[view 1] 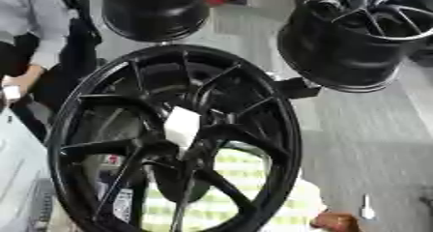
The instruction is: Pull the pin out of the wheel hub.
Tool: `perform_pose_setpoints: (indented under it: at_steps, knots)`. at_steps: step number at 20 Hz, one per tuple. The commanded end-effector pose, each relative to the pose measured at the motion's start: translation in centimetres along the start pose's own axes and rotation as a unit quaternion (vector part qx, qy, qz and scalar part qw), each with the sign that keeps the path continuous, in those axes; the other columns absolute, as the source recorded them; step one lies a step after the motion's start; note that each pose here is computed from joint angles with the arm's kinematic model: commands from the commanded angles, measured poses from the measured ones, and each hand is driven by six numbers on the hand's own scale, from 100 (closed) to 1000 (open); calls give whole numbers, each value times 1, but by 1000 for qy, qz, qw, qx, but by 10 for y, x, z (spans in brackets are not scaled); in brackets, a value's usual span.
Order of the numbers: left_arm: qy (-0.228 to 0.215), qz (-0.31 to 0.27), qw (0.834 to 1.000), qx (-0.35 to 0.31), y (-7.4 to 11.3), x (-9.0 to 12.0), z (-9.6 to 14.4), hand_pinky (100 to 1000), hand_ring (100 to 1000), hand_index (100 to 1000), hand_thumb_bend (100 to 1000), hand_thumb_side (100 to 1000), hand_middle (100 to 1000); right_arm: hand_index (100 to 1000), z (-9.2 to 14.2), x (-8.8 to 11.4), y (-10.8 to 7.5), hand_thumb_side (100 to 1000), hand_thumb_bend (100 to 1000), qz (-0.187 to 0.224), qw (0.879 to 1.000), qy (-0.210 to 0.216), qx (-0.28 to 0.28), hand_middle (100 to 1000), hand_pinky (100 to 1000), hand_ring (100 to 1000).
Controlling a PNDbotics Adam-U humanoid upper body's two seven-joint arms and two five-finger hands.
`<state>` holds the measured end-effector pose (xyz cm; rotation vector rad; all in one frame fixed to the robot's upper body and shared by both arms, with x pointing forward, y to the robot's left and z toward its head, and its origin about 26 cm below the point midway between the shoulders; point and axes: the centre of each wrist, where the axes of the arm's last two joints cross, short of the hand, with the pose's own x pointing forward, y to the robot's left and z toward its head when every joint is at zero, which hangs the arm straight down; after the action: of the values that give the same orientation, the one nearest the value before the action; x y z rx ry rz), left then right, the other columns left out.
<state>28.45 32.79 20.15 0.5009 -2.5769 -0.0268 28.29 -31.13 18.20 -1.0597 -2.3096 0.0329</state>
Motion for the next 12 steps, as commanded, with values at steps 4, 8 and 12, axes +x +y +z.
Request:
perform_pose_setpoints:
  at_steps: [4,8,12]
  knots:
    - [-18,-11,1000,-19,3,7,-9,743,676,802,219,606,593,780,-8,5,-5,531,100,6,1000,-22,1,724,722,785]
    - [-30,-35,994,-98,3,12,-19,744,675,801,197,602,591,780,-7,5,-5,533,100,6,1000,-21,4,724,722,785]
    - [-49,-94,968,-226,6,23,-42,747,683,803,174,612,600,780,-6,5,-5,535,100,8,1000,-19,9,723,720,785]
